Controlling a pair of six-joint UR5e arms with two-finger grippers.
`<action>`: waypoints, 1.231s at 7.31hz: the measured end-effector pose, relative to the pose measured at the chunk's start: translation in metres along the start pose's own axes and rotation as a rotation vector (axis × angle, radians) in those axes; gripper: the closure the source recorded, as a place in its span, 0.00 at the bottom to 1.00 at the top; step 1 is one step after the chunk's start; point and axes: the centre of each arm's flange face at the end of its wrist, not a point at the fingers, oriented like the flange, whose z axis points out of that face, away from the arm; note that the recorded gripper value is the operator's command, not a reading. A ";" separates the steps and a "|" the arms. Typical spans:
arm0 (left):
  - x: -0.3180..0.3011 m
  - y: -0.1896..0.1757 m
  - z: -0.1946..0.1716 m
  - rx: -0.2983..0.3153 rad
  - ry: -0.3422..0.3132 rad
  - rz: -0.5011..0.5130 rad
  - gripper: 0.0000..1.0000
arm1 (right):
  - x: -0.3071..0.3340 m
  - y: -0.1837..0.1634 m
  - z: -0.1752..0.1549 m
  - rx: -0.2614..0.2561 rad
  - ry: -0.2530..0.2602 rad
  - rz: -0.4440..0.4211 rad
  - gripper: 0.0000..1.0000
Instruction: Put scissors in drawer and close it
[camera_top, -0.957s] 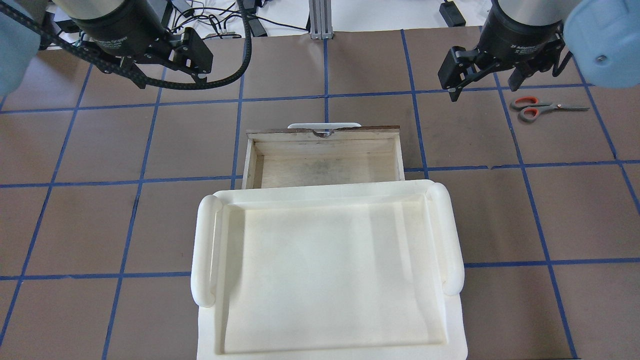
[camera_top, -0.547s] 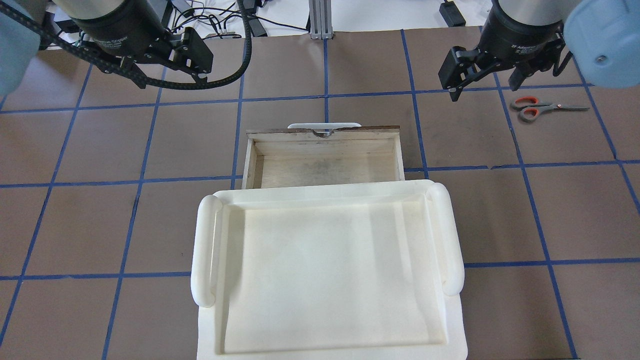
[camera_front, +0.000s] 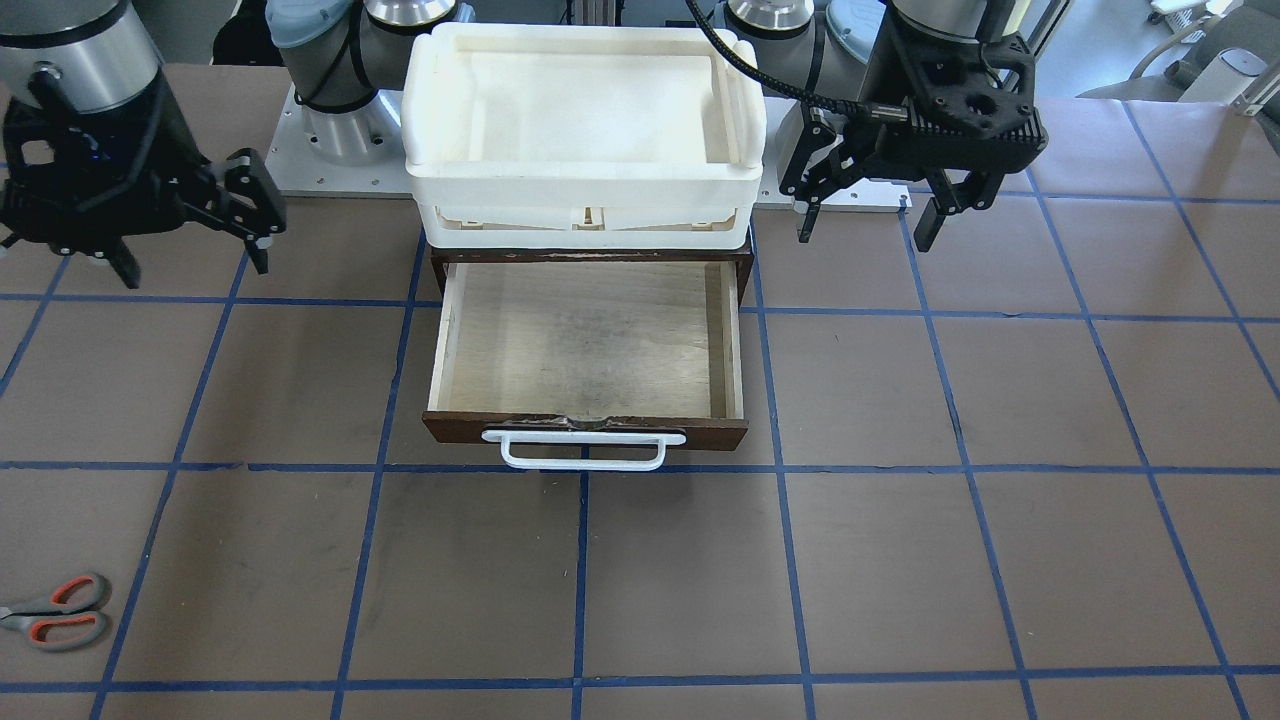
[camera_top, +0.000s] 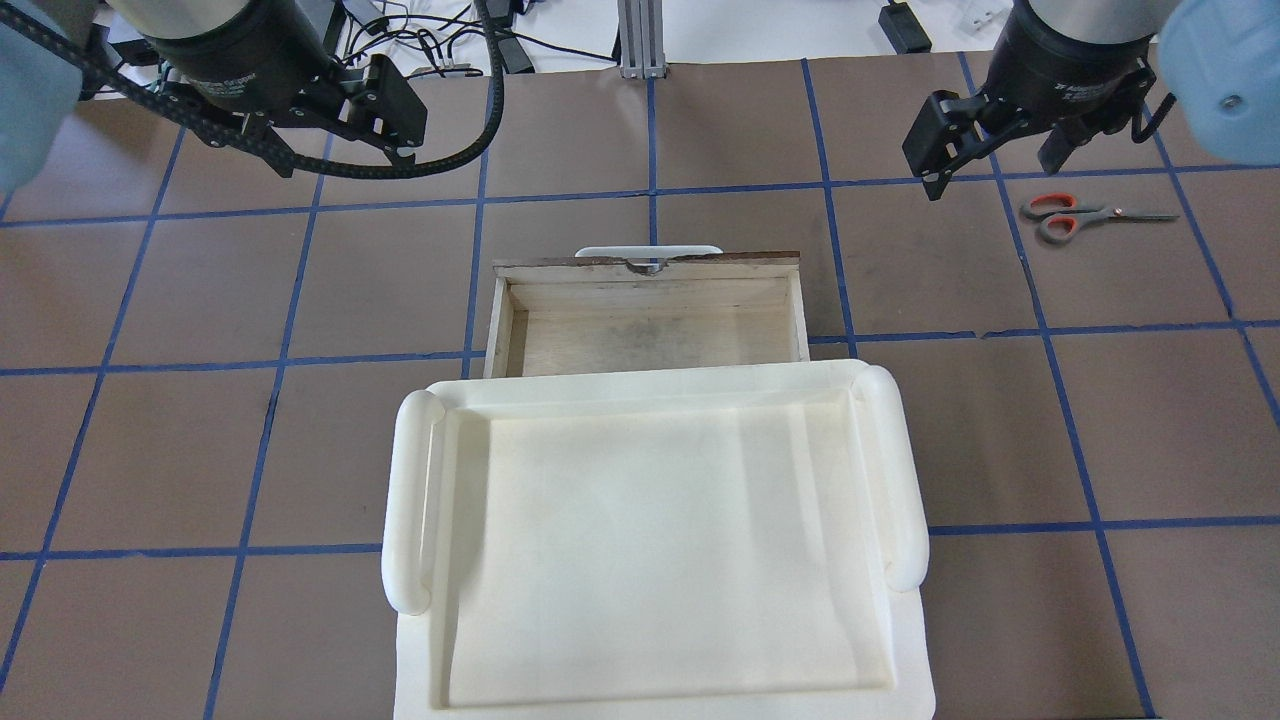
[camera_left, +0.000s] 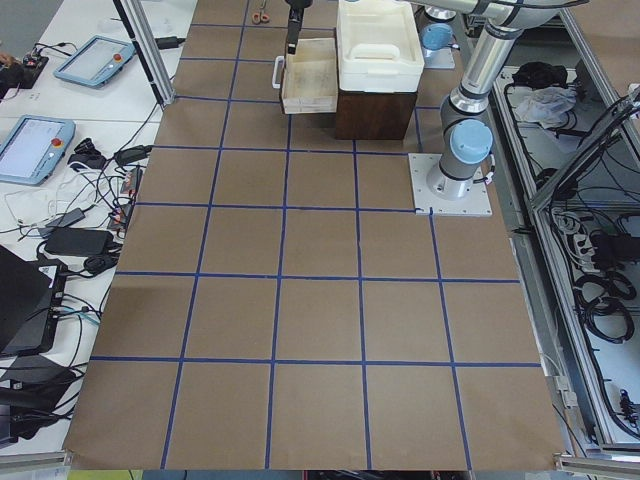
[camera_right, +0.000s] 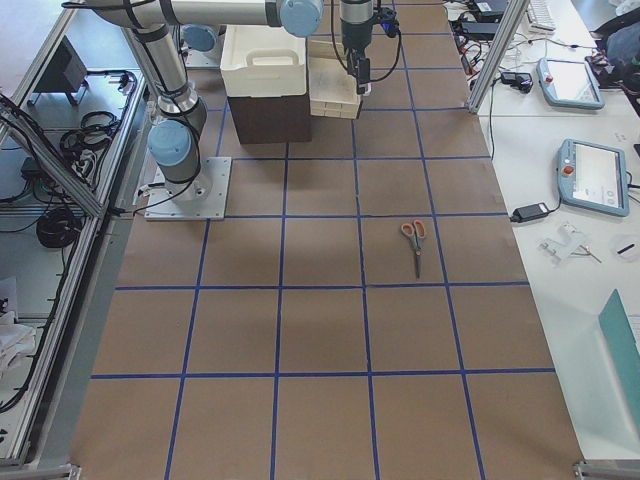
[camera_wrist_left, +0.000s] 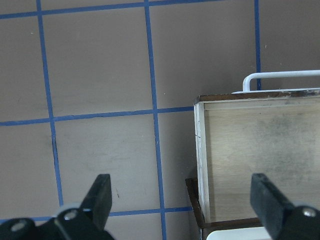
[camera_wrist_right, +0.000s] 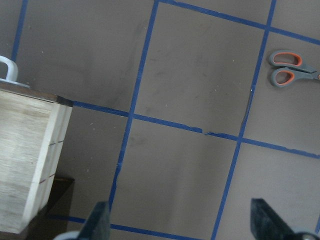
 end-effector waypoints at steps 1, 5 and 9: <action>0.000 0.000 0.000 0.000 0.000 0.000 0.00 | 0.034 0.001 0.012 -0.022 -0.008 -0.076 0.00; 0.001 0.000 0.001 -0.002 0.001 0.001 0.00 | 0.157 0.008 0.081 -0.035 -0.124 -0.596 0.00; 0.001 0.000 0.003 -0.004 0.000 0.001 0.00 | 0.221 0.008 0.144 -0.051 -0.165 -0.752 0.00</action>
